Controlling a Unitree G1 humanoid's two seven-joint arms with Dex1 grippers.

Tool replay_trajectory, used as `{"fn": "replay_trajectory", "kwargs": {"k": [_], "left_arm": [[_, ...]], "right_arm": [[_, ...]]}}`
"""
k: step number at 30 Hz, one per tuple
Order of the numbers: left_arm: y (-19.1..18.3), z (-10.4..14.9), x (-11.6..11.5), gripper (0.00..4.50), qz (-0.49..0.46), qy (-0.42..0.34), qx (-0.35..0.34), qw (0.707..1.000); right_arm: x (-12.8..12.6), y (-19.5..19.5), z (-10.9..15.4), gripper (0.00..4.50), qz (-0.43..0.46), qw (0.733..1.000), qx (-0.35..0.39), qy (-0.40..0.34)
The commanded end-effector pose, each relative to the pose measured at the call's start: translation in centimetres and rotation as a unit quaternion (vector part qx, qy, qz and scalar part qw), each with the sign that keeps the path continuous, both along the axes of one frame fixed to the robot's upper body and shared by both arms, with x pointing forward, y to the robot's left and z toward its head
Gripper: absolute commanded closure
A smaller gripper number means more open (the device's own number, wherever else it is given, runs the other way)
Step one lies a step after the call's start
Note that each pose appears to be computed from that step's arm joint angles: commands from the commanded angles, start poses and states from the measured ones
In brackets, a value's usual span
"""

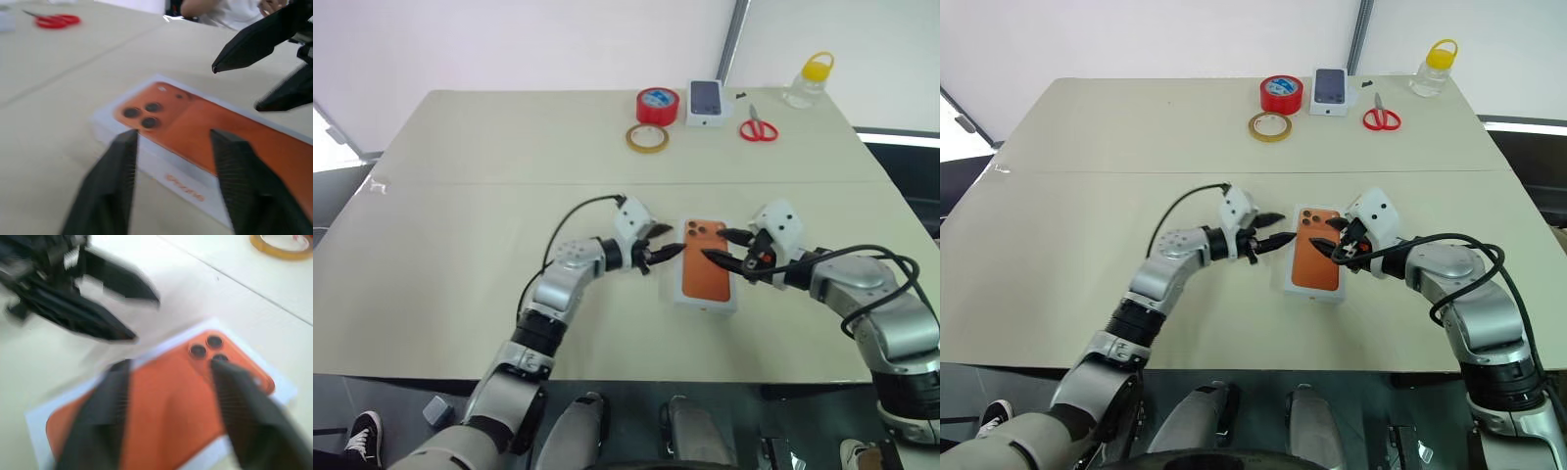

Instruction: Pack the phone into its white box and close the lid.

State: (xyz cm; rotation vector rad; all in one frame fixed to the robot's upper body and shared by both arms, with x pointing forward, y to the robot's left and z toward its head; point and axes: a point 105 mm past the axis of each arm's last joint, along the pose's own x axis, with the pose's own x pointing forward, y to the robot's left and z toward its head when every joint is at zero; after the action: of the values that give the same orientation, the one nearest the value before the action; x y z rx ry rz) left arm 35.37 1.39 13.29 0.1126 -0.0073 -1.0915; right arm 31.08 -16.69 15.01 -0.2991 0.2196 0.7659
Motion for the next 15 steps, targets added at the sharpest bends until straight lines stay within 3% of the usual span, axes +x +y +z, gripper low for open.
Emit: {"fn": "replay_trajectory", "kwargs": {"k": [1,5,9,15], "left_arm": [[3.1,2.4,-0.6,0.03,0.01,-0.029,-0.013,0.999],[8.3,3.3,-1.6,0.03,0.051,-0.029,0.002,0.998],[13.4,2.4,-3.1,0.03,0.108,-0.008,0.038,0.993],[19.0,1.2,-6.7,0.03,0.194,0.013,0.061,0.979]], "right_arm": [[0.6,-0.1,1.8,0.01,0.011,0.999,0.015,-0.036],[0.9,-0.6,2.6,0.01,0.021,0.998,0.029,-0.053],[0.7,-1.8,2.3,0.01,0.027,0.998,0.042,-0.038],[1.3,-4.2,1.6,0.01,0.012,0.998,-0.011,-0.054]]}}
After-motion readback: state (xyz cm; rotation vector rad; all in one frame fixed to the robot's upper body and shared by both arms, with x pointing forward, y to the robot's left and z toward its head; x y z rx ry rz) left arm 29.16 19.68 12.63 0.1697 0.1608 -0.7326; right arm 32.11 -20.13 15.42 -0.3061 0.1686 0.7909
